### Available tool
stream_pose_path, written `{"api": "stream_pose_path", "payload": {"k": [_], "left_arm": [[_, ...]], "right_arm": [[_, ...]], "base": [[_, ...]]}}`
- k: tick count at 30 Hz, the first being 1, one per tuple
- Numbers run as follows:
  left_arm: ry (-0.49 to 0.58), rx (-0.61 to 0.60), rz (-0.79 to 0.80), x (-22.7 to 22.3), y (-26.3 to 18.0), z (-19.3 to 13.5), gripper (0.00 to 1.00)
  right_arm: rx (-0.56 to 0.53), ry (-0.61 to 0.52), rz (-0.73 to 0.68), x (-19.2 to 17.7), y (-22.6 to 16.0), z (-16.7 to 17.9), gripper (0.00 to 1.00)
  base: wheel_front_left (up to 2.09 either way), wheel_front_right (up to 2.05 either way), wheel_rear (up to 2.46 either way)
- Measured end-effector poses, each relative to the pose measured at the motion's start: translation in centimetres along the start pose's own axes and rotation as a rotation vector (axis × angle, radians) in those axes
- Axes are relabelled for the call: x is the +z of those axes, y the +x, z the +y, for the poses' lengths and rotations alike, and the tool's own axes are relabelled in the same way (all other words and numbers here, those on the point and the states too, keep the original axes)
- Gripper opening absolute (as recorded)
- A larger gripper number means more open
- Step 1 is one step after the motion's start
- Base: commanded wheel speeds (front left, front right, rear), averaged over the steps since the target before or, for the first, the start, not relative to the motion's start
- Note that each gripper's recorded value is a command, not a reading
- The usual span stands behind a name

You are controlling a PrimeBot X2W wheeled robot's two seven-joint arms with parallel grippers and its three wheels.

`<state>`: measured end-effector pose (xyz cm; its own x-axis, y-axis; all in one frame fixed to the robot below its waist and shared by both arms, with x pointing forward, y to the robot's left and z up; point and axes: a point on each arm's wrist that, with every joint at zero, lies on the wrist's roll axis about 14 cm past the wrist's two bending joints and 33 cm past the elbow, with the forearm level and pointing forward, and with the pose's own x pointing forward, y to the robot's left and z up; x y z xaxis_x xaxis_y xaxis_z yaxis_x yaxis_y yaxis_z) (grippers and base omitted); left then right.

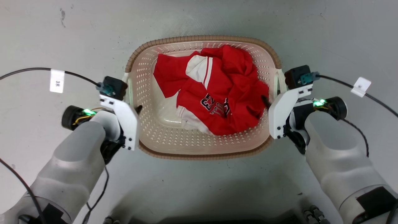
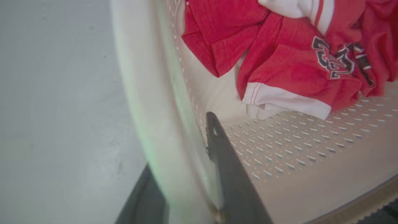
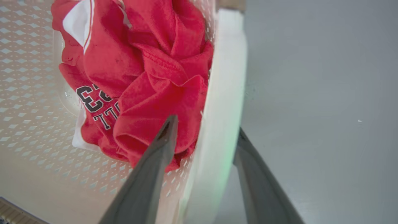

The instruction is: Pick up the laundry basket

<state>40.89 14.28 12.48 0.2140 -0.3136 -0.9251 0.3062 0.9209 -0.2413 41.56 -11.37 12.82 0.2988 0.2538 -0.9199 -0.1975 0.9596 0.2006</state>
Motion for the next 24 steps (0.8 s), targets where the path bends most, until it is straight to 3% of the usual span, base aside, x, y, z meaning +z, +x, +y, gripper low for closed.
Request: {"api": "stream_pose_path", "payload": {"k": [12,24], "left_arm": [[-0.017,-0.032,-0.005,0.6,-1.6,-1.1,0.0],[-0.051,-0.097,0.078,-0.2,-8.0,-4.3,0.0]], "right_arm": [[-0.011,-0.03,0.012,0.6,-1.2,0.1,0.0],[-0.037,-0.043,0.191,-1.1,-7.8,1.0,0.0]], "base": [[0.0,0.0,0.0],[0.0,0.0,0.0]]}}
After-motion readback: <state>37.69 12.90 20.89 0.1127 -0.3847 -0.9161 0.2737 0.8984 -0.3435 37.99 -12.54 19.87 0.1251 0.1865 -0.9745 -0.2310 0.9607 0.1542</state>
